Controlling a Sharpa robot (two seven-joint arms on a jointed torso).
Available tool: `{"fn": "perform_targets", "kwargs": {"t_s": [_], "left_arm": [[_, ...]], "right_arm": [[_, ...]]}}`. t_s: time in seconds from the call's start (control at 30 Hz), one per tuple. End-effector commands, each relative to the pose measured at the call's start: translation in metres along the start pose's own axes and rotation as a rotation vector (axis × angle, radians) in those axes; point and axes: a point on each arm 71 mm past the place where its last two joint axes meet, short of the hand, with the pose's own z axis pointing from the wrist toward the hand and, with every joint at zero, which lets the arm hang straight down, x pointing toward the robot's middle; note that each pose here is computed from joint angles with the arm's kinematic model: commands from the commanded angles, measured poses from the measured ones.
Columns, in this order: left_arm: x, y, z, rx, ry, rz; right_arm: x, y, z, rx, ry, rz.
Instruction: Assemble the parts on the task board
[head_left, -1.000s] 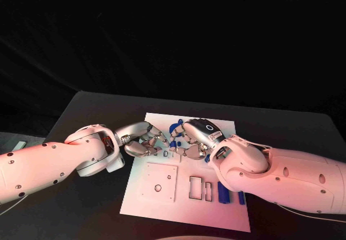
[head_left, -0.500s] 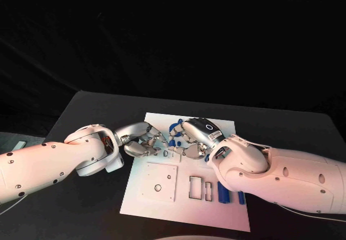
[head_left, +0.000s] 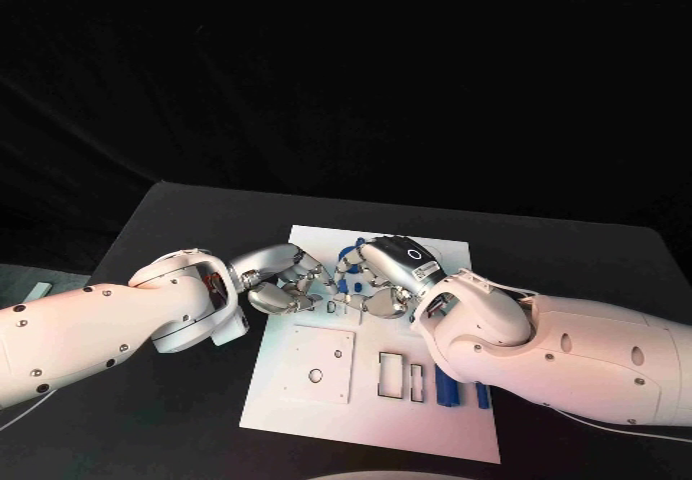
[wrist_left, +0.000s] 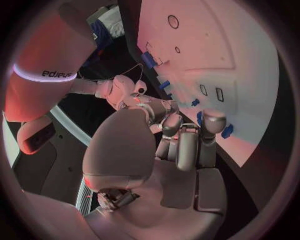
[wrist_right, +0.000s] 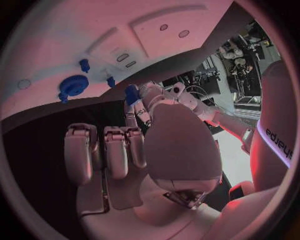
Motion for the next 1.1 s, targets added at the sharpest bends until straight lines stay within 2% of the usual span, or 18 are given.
{"fn": "perform_targets", "kwargs": {"t_s": [0.03,0.33,0.53,0.73,0.9,1.1], "left_arm": [[0.0014,-0.0026,0.0013,0.013,0.007,-0.02],[0.0013,-0.0014,0.0011,0.005,0.012,-0.021],[-0.0011,0.0036,-0.0016,-0.013,0.01,-0.02],[-0.0087,0.0174,-0.008,-0.057,-0.003,-0.016],[-0.0184,0.0312,-0.0152,-0.097,-0.036,-0.012],[-0.027,0.0388,-0.0211,-0.119,-0.08,-0.039]], "right_arm": [[0.002,0.002,0.0,-0.014,0.011,-0.007],[0.002,0.001,0.001,-0.009,0.011,-0.009],[0.001,-0.002,0.0,0.0,0.01,-0.013],[0.001,-0.003,0.0,0.002,0.008,-0.013],[0.004,-0.005,0.002,0.006,0.009,-0.01],[0.014,-0.007,0.004,0.013,0.019,-0.005]]}}
